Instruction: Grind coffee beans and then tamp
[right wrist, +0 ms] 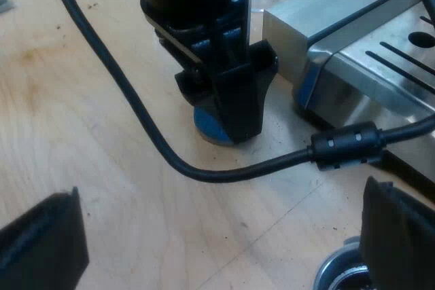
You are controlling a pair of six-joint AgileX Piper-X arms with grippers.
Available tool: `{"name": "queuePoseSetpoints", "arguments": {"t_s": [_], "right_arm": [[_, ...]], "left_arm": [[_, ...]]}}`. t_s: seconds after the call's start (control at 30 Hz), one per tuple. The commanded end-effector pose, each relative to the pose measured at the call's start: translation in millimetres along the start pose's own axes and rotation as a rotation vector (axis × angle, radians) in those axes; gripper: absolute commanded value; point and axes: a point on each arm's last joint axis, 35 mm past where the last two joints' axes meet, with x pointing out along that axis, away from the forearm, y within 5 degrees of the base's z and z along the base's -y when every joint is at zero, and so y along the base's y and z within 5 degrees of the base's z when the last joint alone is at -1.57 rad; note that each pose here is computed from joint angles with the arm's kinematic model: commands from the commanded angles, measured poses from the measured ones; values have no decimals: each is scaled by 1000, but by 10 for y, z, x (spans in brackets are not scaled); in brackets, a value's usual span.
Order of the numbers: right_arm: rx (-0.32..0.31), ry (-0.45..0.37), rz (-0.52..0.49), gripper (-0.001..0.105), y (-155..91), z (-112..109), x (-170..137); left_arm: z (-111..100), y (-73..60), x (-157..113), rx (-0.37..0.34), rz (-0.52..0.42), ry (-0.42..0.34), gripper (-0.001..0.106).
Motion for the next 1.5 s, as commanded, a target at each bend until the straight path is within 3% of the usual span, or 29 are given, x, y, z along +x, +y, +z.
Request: {"name": "queuePoseSetpoints", "arguments": {"t_s": [0.03,0.1,0.17,0.2,0.27,0.5,0.63,0.83,0.97,1.13,1.17,1.2,1.27,1.3,1.5], "right_arm": [[-3,-13,-2,82,-4,28,1],[-3,-13,-2,82,-4,28,1],[-5,-13,-2,82,-4,28,1],[-5,-13,-2,82,-4,28,1],[-5,-13,-2,82,-4,28,1],[-58,-15,-5,82,-8,35,-4],[-50,-33,-17,82,-31,81,-43],[-49,-18,-140,82,-112,129,-128],[-67,6,-137,82,-125,107,-169],[-70,13,-136,82,-134,90,-196],[-71,16,-136,82,-134,79,-201],[-65,49,-183,82,-179,-162,-352],[-69,58,-183,82,-184,-227,-384],[-72,69,-181,82,-186,-295,-413],[-36,94,-179,82,-186,-575,-502]], "left_arm": [[22,-8,-28,5,0,-6,67],[34,-10,-47,5,1,-2,46],[40,-11,-59,4,1,2,39],[60,-15,-89,4,1,7,22],[92,-21,-134,4,1,2,0],[100,-35,-337,15,-4,-55,0],[57,-42,-519,19,-9,-113,0],[-42,-50,-766,23,-14,-181,0],[-47,-50,-775,23,-14,-183,0],[-187,-70,-1011,43,-44,-242,0],[-198,-76,-1020,46,-45,-242,0],[-202,-79,-1023,47,-46,-241,0],[-215,-87,-1031,51,-47,-238,0],[-256,-225,-1045,121,-72,-232,0],[-324,-482,-1038,253,-118,-218,0]]}}
